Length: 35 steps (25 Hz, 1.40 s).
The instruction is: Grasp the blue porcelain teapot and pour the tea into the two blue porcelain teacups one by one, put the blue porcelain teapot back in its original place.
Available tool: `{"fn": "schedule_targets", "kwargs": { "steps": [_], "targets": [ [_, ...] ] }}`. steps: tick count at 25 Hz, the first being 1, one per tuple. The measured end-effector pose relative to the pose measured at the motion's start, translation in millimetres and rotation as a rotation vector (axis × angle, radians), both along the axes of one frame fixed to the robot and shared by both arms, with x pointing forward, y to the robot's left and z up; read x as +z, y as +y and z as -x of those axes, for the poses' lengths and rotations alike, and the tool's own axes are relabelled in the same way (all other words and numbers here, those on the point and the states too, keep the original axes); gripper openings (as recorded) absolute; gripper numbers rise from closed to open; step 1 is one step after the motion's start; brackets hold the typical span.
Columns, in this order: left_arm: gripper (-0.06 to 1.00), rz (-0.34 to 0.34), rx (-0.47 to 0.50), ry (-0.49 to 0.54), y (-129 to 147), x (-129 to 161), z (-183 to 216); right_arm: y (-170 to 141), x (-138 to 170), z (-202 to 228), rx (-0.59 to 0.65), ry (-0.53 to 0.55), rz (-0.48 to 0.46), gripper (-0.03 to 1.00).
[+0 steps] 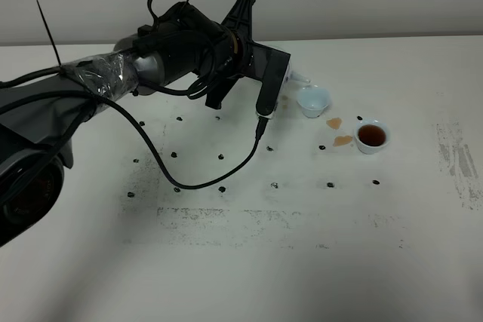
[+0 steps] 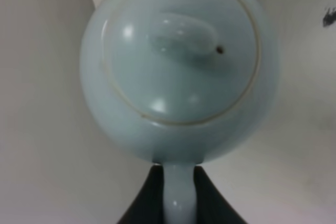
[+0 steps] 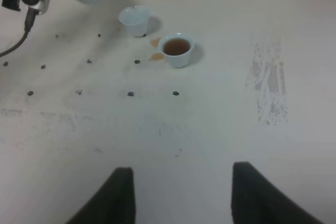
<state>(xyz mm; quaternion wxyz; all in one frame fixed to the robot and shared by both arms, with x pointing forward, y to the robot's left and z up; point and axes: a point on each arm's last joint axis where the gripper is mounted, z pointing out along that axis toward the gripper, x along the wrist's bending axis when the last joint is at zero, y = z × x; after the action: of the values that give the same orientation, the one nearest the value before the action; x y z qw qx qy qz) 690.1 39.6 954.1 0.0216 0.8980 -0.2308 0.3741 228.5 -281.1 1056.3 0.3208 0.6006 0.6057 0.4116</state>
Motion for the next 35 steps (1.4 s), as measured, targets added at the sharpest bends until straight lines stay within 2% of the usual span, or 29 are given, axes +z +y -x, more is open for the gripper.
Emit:
{"fn": "schedule_targets", "kwargs": {
  "steps": [6,35],
  "targets": [
    [0.07,-0.035,-0.053,-0.022,-7.0,0.6,3.5,0.0,0.0,0.0,0.0,0.0,0.0,0.44],
    [0.07,-0.133,-0.112,-0.078,-7.8,2.5,3.0,0.0,0.2,-0.1,0.0,-0.003,0.0,0.44]
  ]
}}
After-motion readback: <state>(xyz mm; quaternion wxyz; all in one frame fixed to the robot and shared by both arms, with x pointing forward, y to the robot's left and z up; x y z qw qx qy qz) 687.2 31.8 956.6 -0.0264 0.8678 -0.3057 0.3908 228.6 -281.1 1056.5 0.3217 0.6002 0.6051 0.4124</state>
